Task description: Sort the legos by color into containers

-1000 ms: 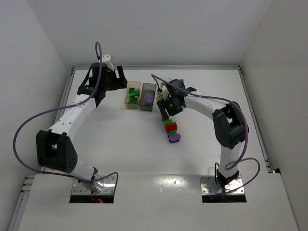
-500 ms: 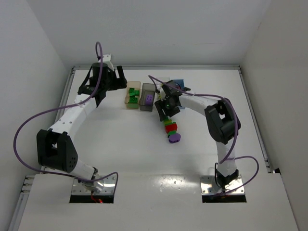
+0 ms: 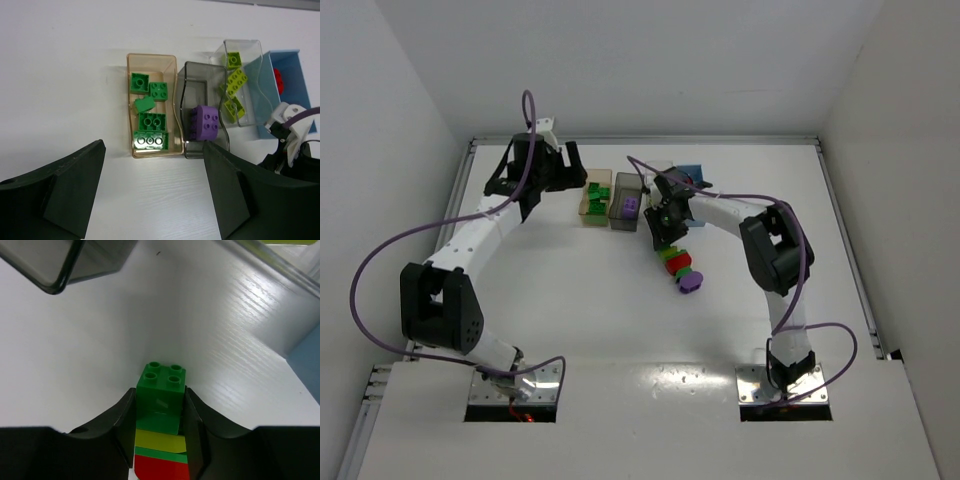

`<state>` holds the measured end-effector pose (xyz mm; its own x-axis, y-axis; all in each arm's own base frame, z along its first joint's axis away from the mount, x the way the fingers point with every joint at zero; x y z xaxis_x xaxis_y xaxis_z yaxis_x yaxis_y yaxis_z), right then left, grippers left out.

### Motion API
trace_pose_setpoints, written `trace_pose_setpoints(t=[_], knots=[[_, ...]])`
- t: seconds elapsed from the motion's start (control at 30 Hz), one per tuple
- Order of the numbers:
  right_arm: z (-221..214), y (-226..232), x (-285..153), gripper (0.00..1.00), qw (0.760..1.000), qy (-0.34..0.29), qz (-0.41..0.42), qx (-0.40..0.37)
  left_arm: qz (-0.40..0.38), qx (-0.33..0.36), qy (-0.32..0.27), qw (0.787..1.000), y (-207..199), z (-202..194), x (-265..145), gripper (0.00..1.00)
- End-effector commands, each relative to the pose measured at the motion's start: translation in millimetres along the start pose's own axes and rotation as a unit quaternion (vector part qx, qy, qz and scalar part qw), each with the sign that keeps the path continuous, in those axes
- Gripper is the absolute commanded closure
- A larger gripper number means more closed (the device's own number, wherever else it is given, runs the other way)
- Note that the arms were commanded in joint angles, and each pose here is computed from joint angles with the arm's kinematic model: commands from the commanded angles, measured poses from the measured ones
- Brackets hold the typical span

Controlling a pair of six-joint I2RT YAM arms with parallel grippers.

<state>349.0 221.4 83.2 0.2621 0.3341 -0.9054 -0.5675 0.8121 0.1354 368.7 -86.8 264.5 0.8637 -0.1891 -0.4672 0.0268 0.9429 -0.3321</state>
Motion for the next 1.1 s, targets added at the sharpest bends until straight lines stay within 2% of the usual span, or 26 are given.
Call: trace_pose_setpoints(t=[0.0,0.1,0.13,0.17,0.2,0.27,0.33,0.47,0.6,0.67,0.83,1.07], knots=[[12.7,12.6,-19.2,0.93,0.999,-0.034,0.042,-0.006,-0.039,-0.009,0.011,0.999,7.3,-4.6,-4.7,0.15],[26.4,24.1,-47.2,0.95,0.991,-0.078,0.106,-0.004,-0.104,-0.029,0.044,0.993,13.9,-18.9,-10.1,0.15],[30.9,26.9,-62.6,0.96,0.986,-0.095,0.136,-0.002,-0.167,-0.034,0.051,0.984,7.6,-19.8,-15.7,0.15],[37.7,31.1,-71.8,0.96,0.982,-0.111,0.151,0.002,-0.185,-0.05,0.067,0.979,15.3,-30.8,-15.1,0.15],[39.0,32.1,-78.9,0.98,0.978,-0.115,0.173,0.011,-0.245,-0.055,0.069,0.966,8.4,-30.3,-20.8,0.15],[51.2,36.9,-96.3,0.99,0.972,-0.147,0.181,0.02,-0.281,-0.07,0.086,0.953,9.0,-42.5,-22.3,0.15],[53.0,35.8,-103.9,1.0,0.97,-0.15,0.183,0.052,-0.32,-0.069,0.087,0.941,4.0,-44.2,-27.5,0.16],[64.1,28.8,-124.5,1.0,0.966,-0.185,0.149,0.106,-0.326,-0.086,0.099,0.936,1.0,-52.3,-33.5,0.18],[68.5,22.0,-132.1,1.0,0.962,-0.205,0.088,0.158,-0.338,-0.064,0.108,0.933,-18.8,-62.6,-46.1,0.18],[70.1,19.8,-131.6,1.0,0.956,-0.208,0.069,0.194,-0.351,-0.028,0.111,0.929,-38.8,-70.7,-56.2,0.18],[85.5,13.0,-145.5,1.0,0.939,-0.238,0.063,0.242,-0.354,0.013,0.122,0.927,-57.6,-89.6,-65.2,0.18],[98.1,9.3,-153.9,1.0,0.921,-0.268,0.062,0.278,-0.323,0.008,0.122,0.939,-56.2,-93.1,-58.9,0.17]])
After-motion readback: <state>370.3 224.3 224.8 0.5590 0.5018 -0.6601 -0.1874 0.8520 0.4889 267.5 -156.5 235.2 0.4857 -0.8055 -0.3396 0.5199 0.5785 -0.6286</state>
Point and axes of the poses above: each gripper's point midway between its finger pads, its own x axis out along the fingers, its own y axis along the line the jaws close on, z = x × y, the point moved 9 cm from there along -x, back along the fingers, and after that the axes turned 5 degrees about -x, right-handed, at the moved point
